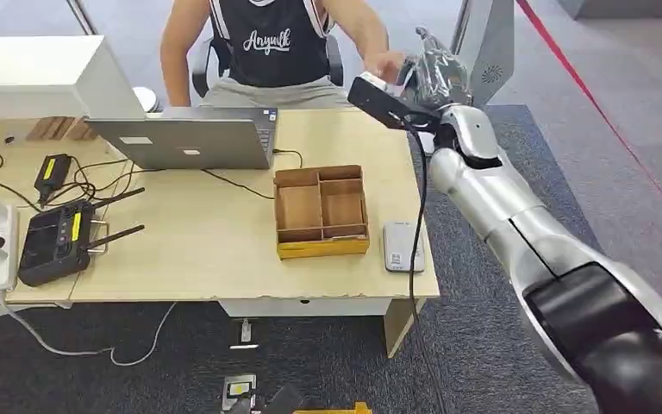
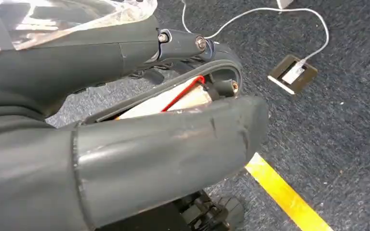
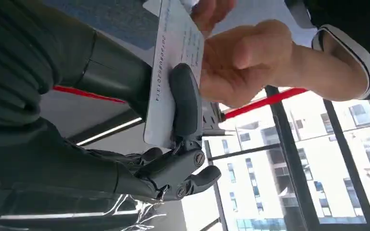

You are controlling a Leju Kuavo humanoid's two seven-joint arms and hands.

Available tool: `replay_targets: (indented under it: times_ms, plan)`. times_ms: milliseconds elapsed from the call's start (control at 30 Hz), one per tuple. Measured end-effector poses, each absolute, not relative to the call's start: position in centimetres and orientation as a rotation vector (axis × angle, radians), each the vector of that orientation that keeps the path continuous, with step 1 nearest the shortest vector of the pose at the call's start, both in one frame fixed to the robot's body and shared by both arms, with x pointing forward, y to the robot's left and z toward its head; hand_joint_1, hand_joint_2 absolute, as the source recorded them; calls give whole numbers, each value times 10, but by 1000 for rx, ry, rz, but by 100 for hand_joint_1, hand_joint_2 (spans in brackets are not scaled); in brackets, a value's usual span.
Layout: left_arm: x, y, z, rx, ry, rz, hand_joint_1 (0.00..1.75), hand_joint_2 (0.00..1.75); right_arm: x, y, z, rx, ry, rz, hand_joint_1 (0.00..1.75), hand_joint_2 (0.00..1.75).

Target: Pass the card to the sensor for recognition and then transmit it.

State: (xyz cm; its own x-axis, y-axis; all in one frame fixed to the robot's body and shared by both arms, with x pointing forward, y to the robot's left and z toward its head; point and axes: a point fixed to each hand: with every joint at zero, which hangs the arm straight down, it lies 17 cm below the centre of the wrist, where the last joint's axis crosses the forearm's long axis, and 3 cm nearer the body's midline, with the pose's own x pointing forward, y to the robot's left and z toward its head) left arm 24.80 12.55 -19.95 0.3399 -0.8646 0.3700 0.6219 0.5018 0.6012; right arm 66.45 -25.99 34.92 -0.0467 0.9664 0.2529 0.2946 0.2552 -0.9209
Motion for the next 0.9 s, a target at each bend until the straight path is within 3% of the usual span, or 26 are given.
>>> replay_targets:
  times_ms: [567,600,633,833,867,900]
  plan:
    - [246,128,-202,384,-714,-1023,0,0,671,-251,312,-1205,-1399,893,175,175]
    - [246,128,-202,385,-714,-1023,0,0,671,-251,310,-1204,-1393,895,66,175]
    - [247,128,-202,385,-715,-1024,0,0,670,-250,308,-1202,-1389,898,0,175]
    - [245,128,-203,381,-708,-1035,0,0,670,-247,299,-1205,-1369,913,0,175]
    - [245,128,-203,381,-708,-1036,0,0,670,-247,297,-1199,-1369,911,0,0]
    - [245,128,-203,382,-708,-1036,0,0,670,-247,296,-1191,-1368,908,0,0]
